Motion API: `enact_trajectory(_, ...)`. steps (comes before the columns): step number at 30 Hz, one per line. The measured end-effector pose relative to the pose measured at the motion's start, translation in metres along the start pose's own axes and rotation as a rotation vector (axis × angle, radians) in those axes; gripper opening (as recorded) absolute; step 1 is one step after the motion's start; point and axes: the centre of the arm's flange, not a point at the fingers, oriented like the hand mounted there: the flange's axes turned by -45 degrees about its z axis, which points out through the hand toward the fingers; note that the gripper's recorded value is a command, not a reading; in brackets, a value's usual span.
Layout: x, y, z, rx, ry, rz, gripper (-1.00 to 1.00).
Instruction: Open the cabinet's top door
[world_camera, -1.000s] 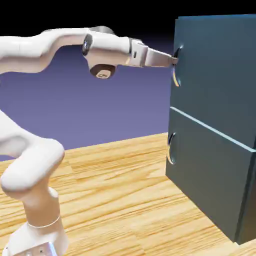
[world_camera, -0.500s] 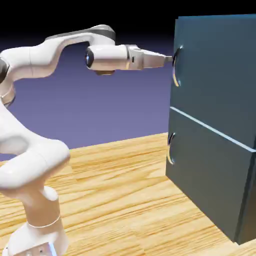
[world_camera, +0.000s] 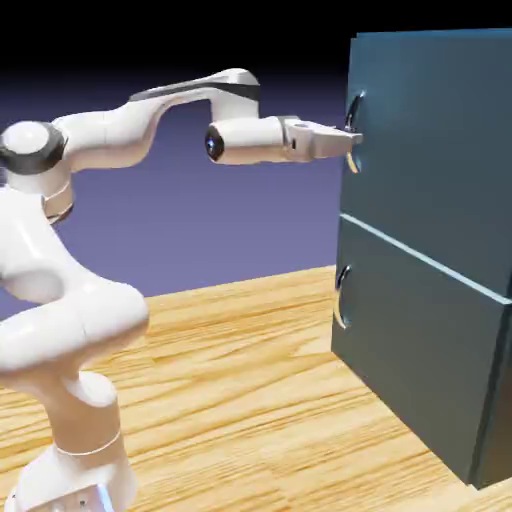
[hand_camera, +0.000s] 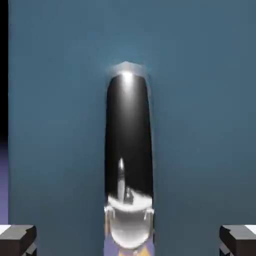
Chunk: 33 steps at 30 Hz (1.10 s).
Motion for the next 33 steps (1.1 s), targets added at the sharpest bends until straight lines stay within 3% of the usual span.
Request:
enact_trajectory(20, 0.0, 0.099, -0.162, 0.429, 0.0, 0.0, -1.0)
enact_trajectory(33, 0.0, 0.185, -0.232, 0.68, 0.0, 0.0, -1.0)
